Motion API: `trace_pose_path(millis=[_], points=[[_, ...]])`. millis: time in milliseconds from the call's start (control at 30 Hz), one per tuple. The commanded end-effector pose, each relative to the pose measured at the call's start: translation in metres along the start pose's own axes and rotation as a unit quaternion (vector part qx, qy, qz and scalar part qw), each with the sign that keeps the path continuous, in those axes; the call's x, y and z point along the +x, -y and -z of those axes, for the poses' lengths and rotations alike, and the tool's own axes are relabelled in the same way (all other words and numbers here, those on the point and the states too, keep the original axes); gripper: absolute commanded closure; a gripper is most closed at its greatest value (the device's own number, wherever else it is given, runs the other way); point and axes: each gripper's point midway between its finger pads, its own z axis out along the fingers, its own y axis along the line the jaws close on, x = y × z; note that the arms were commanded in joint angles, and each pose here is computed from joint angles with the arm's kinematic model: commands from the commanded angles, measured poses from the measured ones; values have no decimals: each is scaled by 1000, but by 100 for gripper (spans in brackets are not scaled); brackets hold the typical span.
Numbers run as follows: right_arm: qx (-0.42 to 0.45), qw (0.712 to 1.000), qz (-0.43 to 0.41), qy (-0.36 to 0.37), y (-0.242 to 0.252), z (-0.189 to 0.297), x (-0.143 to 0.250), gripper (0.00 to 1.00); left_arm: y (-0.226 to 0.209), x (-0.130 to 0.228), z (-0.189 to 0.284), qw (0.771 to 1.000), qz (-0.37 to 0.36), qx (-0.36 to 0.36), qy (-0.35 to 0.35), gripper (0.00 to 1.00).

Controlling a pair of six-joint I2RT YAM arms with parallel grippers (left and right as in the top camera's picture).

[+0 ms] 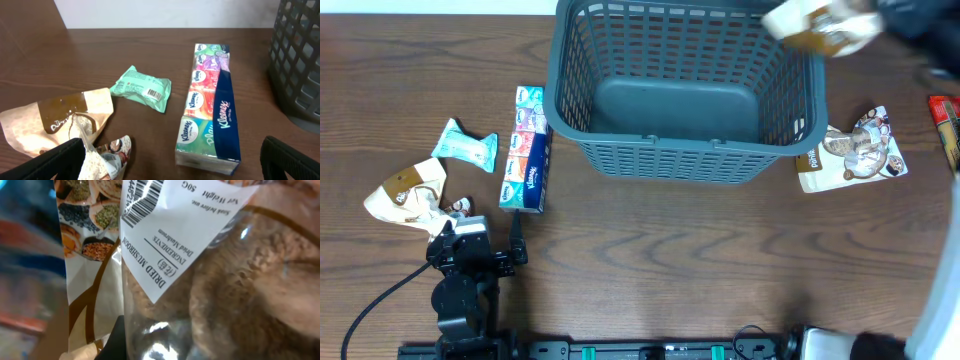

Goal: Pack container
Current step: 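Lift the pouch and carry it over the grey basket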

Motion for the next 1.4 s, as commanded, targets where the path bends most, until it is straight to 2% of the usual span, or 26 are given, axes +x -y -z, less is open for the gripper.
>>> trace_pose_path(millis=[0, 133, 300, 600, 867, 1100, 1233, 1367], points=[[71, 993, 85, -34, 31, -34, 23, 99, 1, 12, -2, 1000, -1, 2, -16, 1], [99, 981, 125, -113, 51, -69, 66, 99, 1, 12, -2, 1000, -1, 2, -16, 1], [156, 960, 157, -173, 79, -100, 104, 99, 1, 12, -2, 1000, -1, 2, -16, 1], [285, 909, 172, -250, 159, -119, 140, 99, 1, 12, -2, 1000, -1, 2, -16, 1], [312, 888, 161, -299, 198, -136, 166, 99, 1, 12, -2, 1000, -1, 2, -16, 1], [341, 858, 160, -349, 227, -146, 198, 99, 1, 12, -2, 1000, -1, 2, -16, 1], [341, 850, 162, -367, 233, -152, 212, 99, 1, 12, -2, 1000, -1, 2, -16, 1], [340, 848, 163, -372, 233, -155, 217, 94, 1, 12, -2, 1000, -1, 2, -16, 1]])
